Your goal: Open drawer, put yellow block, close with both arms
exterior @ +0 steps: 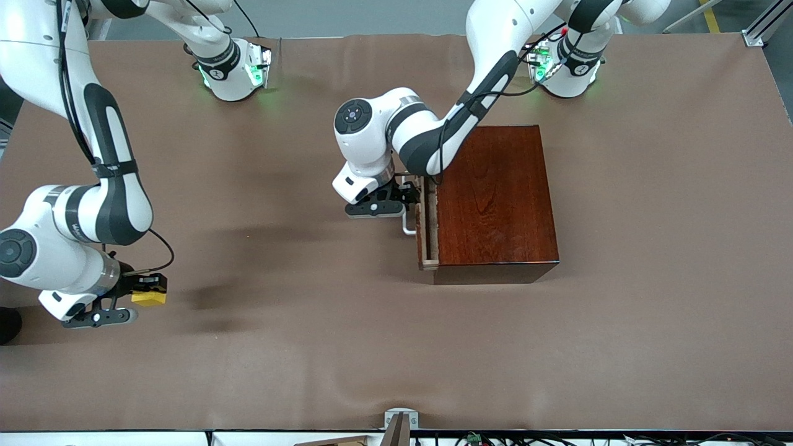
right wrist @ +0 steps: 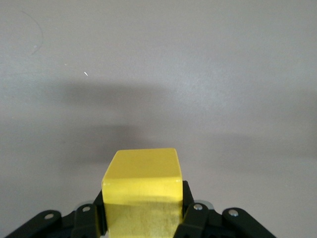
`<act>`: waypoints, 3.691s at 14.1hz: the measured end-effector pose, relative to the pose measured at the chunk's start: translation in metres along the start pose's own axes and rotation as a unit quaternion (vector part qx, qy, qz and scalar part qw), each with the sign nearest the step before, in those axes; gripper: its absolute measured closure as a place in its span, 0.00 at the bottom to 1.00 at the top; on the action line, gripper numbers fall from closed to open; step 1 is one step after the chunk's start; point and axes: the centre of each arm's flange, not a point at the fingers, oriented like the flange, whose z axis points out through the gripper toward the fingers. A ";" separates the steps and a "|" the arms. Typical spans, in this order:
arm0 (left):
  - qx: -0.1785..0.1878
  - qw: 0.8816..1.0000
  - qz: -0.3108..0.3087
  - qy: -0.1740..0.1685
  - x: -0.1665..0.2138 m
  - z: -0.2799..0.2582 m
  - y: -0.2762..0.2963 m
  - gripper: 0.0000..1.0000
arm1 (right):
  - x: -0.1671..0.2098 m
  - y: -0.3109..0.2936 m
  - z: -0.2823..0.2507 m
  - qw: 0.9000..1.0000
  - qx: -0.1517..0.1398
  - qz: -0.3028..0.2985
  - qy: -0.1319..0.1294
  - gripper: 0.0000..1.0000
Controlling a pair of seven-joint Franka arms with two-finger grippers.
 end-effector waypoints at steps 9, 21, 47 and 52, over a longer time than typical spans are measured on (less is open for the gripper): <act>-0.051 0.998 -0.026 -0.021 0.002 -0.013 0.011 0.00 | -0.003 -0.032 -0.056 1.000 0.003 -0.031 0.002 0.44; -0.122 0.991 -0.043 -0.012 0.005 -0.015 0.027 0.00 | -0.003 -0.074 -0.100 0.996 0.011 -0.085 0.034 0.44; -0.073 0.973 -0.207 -0.075 0.143 -0.249 -0.374 0.00 | -0.017 -0.213 -0.097 0.853 0.064 -0.518 0.021 0.44; -0.059 0.976 -0.197 -0.075 0.111 -0.237 -0.475 0.00 | -0.027 -0.309 -0.130 0.774 0.056 -0.629 0.053 0.44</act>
